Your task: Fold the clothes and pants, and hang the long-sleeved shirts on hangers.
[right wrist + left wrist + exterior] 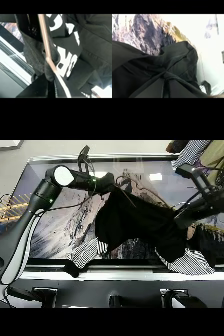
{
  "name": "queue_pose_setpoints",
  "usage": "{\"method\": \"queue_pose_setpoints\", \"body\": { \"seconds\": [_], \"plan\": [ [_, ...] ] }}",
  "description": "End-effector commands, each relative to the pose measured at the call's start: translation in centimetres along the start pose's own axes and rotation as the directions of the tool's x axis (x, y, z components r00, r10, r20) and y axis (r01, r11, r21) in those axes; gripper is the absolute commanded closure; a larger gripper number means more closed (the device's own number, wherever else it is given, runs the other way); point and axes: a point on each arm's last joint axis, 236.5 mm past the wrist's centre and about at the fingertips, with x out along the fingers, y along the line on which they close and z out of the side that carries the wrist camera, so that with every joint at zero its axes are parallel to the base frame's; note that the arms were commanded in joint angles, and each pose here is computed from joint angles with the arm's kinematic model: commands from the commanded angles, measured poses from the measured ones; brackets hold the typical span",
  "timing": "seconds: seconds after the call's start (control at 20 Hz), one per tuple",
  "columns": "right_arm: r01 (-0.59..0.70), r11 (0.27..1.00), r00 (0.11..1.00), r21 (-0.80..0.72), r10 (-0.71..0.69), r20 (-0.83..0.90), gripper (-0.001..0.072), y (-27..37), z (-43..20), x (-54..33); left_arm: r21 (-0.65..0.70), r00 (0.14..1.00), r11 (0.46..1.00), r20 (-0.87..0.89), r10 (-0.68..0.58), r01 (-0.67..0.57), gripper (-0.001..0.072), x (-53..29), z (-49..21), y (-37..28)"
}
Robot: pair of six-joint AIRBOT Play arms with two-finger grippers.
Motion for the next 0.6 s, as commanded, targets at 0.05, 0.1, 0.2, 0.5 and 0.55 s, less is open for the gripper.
{"method": "queue_pose_setpoints", "body": {
  "seconds": [0.05,0.1,0.2,0.5,0.55],
  "plan": [
    [0.005,1.0,1.0,0.013,-0.005,-0.016,0.0684,-0.9,0.1,0.9,0.018,1.0,1.0,0.006,-0.008,0.008,0.0683,-0.2,0.3,-0.3],
    [0.017,1.0,0.999,0.016,-0.017,-0.03,0.0684,-1.2,-0.1,0.9,0.026,1.0,1.0,0.006,-0.008,0.008,0.0682,-0.2,0.3,-0.3],
    [0.037,0.999,0.998,0.021,-0.036,-0.049,0.0684,-1.8,-0.5,1.0,0.032,1.0,0.999,0.007,-0.01,0.009,0.0682,-0.3,0.3,-0.4],
    [0.021,0.999,0.995,-0.045,-0.025,-0.1,0.0684,-0.1,0.2,2.5,0.036,1.0,0.999,0.016,-0.015,0.014,0.0682,-0.7,0.5,-0.6],
    [0.048,0.998,0.99,-0.045,-0.054,-0.134,0.0684,-0.5,0.0,2.9,0.035,1.0,0.999,0.016,-0.015,0.014,0.0682,-0.7,0.5,-0.6]
  ]
}}
